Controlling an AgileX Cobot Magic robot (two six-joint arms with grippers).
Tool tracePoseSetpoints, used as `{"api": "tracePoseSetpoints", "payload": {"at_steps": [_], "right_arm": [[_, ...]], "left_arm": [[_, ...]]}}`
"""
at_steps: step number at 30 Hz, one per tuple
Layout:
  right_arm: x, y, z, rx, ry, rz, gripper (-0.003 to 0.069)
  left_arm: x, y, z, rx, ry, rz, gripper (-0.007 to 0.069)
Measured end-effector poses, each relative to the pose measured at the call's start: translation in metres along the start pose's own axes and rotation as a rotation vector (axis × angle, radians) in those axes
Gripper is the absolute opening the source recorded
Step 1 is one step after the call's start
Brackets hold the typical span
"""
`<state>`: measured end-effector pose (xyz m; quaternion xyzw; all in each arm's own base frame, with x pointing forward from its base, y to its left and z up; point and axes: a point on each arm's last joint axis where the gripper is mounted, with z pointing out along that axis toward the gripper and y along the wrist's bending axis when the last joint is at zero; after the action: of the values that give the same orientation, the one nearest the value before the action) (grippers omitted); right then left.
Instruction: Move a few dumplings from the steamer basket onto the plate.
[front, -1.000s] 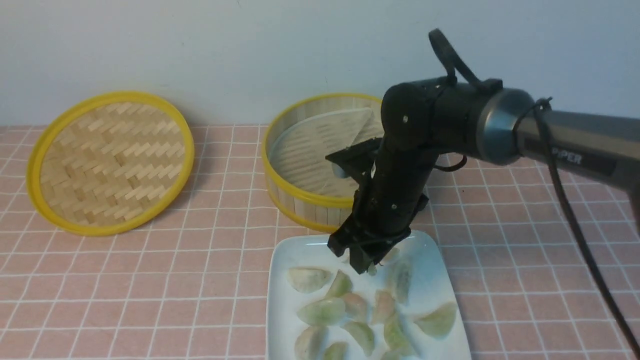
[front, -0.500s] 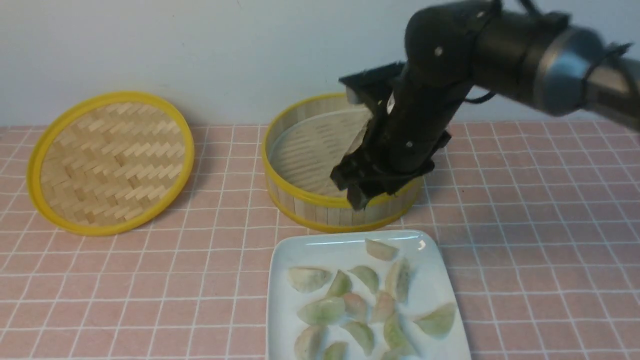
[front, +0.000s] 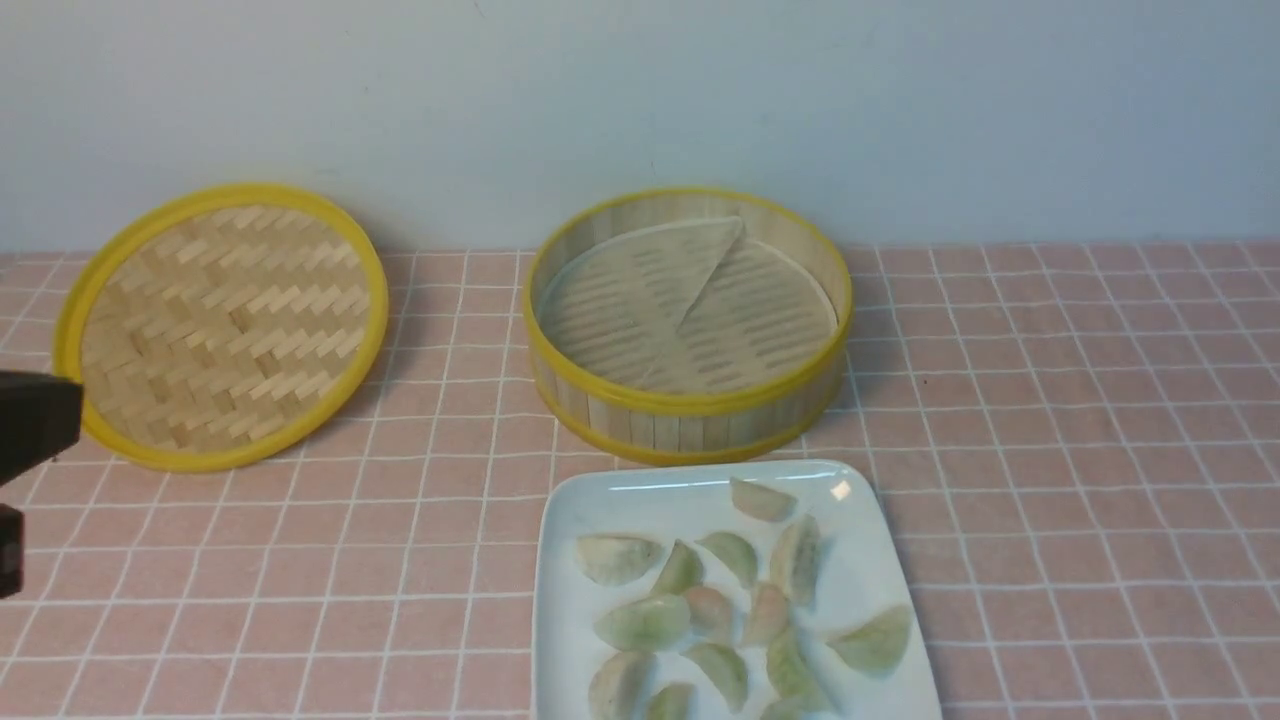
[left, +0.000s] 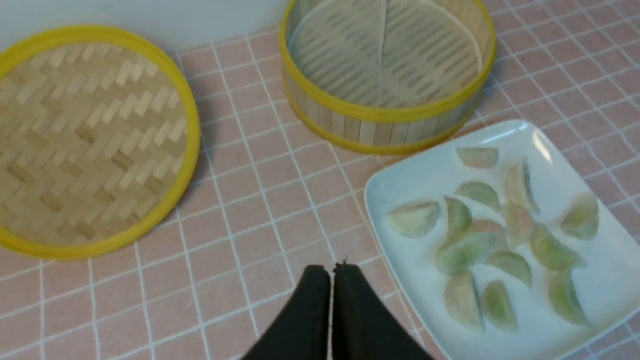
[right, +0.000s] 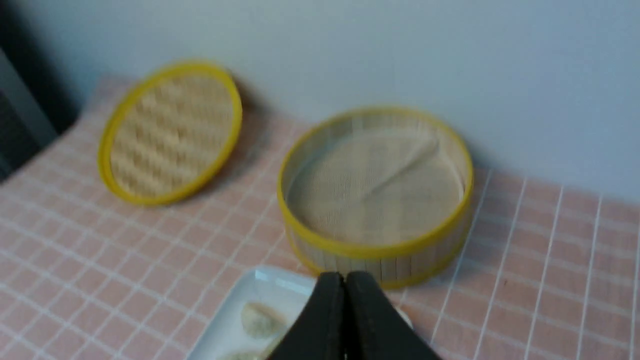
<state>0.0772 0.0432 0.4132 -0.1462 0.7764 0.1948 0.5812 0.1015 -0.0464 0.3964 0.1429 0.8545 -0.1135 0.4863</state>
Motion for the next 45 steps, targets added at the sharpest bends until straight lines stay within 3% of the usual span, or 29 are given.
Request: {"api": "tracePoseSetpoints", "payload": {"at_steps": [2,9,17,31,45], "right_arm": [[0.028,-0.008,-0.027,-0.004,-0.138,-0.016,-0.0013],[0.101,-0.03,-0.065,0.059,-0.333,0.026,-0.0013],[0.113,-0.033,-0.057,0.089,-0.279,0.041,-0.0013],[0.121,-0.034,-0.052,0.09,-0.224,0.059,-0.0013],[0.122,-0.034,-0.052,0.092,-0.218,0.061,-0.0013]], "left_arm": [[-0.001,-0.001,0.006,0.015,-0.062,0.003,-0.0006],[-0.015,-0.006,0.023,0.051,-0.225,0.013,-0.0006],[-0.015,-0.009,0.031,0.073,-0.205,-0.016,-0.0006],[0.013,0.001,-0.011,0.041,-0.243,0.013,-0.0006],[0.013,0.001,-0.012,0.042,-0.246,0.012,-0.0006]]}}
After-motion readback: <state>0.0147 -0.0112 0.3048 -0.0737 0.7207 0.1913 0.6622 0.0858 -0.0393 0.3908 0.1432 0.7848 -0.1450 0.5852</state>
